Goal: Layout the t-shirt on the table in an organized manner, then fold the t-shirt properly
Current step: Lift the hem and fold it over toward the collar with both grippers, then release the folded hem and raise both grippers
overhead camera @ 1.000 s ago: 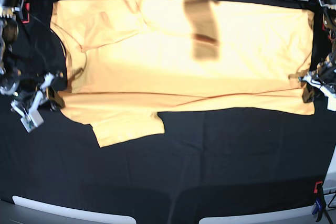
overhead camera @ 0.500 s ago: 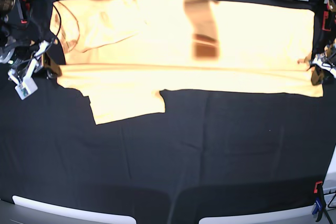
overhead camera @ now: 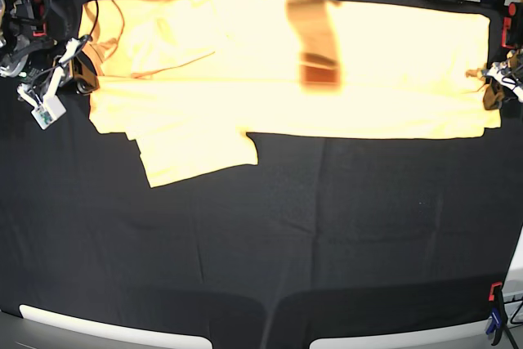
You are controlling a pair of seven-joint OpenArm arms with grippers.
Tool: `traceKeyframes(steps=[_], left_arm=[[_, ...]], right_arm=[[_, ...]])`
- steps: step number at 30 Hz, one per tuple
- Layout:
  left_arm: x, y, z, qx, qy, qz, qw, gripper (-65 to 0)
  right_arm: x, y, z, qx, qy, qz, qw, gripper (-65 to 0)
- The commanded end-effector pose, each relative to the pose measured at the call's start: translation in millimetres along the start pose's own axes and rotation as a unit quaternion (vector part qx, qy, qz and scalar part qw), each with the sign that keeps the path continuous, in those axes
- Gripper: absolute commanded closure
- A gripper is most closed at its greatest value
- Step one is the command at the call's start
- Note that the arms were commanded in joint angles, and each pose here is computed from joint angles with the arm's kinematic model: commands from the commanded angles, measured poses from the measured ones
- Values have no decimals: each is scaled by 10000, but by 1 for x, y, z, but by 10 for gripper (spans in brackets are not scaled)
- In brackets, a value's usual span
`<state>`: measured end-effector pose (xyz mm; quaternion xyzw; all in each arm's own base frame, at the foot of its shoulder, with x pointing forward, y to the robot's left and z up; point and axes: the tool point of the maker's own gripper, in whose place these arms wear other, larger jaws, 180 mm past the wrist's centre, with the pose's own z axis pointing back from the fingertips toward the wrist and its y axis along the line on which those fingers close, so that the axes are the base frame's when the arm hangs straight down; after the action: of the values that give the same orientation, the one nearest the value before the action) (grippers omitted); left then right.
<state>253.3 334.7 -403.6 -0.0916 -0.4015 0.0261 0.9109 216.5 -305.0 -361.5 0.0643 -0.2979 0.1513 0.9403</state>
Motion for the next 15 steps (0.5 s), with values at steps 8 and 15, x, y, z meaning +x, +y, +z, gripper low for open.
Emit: traceKeyframes(steps=[8,15], left_arm=[[18,10,7,109,-156,-138,9997,0],[18,10,7,112,-154,-139,9997,-182]], right_arm=[[1,-5,9,-56,-24,66,10000,0],[-10,-6,10,-61,309,69,9995,-105]])
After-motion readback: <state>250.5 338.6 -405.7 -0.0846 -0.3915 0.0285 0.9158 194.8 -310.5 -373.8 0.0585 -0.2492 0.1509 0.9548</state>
